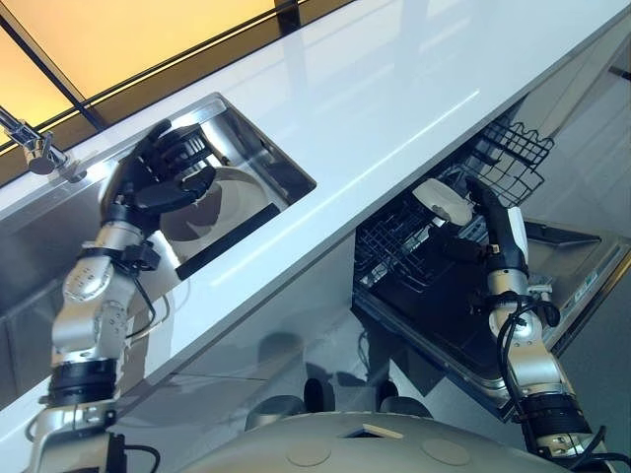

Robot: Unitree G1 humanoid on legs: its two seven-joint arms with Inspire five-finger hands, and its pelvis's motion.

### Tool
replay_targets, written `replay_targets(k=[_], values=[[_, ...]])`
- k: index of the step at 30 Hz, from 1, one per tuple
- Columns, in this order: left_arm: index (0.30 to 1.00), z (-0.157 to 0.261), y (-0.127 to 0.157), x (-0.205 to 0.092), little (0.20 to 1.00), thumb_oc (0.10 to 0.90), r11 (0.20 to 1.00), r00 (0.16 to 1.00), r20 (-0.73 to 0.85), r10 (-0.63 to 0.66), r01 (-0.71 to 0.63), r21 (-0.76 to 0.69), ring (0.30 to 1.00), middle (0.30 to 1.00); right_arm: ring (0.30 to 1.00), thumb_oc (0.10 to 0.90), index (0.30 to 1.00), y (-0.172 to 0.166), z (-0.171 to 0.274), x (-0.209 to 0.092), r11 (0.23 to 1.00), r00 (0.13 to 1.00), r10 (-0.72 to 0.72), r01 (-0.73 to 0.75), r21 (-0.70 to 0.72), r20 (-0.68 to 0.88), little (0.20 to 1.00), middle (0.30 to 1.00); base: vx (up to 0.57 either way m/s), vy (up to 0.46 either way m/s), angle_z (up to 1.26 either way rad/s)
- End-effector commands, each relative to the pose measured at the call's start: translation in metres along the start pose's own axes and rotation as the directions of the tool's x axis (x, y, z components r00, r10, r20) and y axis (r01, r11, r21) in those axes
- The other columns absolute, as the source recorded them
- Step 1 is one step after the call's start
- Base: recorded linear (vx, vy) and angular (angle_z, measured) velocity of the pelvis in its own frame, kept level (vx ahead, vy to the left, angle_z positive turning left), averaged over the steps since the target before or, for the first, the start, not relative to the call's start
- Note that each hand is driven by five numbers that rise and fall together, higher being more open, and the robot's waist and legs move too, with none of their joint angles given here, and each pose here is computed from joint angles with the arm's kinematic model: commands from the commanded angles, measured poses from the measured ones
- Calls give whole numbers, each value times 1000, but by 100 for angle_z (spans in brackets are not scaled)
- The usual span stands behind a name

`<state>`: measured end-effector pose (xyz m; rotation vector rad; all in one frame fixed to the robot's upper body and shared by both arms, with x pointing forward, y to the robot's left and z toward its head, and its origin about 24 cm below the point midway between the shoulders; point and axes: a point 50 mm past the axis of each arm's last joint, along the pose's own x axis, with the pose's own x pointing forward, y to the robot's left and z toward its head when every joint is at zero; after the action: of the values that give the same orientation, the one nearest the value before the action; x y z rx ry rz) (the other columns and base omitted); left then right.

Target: Pick up plates and place into dishwasher.

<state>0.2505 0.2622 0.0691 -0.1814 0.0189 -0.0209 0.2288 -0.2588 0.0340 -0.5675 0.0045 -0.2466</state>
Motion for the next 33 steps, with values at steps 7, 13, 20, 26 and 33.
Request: replay_targets(k=[7, 13, 20, 26, 33], values=[[900, 9, -19, 7, 900, 800, 996, 993, 83, -89, 88, 17, 900, 900, 900, 800, 900, -25, 51, 21, 994, 957, -113, 107, 38, 268, 900, 900, 0, 0, 0], [900, 9, -14, 7, 900, 800, 997, 995, 74, -70, 69, 28, 900, 900, 900, 800, 900, -27, 52, 21, 993, 955, -116, 111, 33, 272, 900, 900, 0, 0, 0], [853, 14, -11, 9, 845, 745, 996, 995, 95, -33, 25, 84, 853, 853, 900, 800, 900, -26, 53, 22, 994, 955, -111, 106, 35, 275, 900, 900, 0, 0, 0], [300, 34, 4, 4, 200, 100, 911, 971, 224, 88, -169, 375, 300, 300, 900, 800, 900, -26, 52, 21, 993, 957, -116, 108, 46, 264, 900, 900, 0, 0, 0], [300, 100, 25, -7, 200, 100, 578, 846, 528, 71, -466, 670, 300, 300, 900, 800, 900, -38, 59, 22, 986, 941, -164, 149, 73, 297, 900, 900, -17, 0, 0]])
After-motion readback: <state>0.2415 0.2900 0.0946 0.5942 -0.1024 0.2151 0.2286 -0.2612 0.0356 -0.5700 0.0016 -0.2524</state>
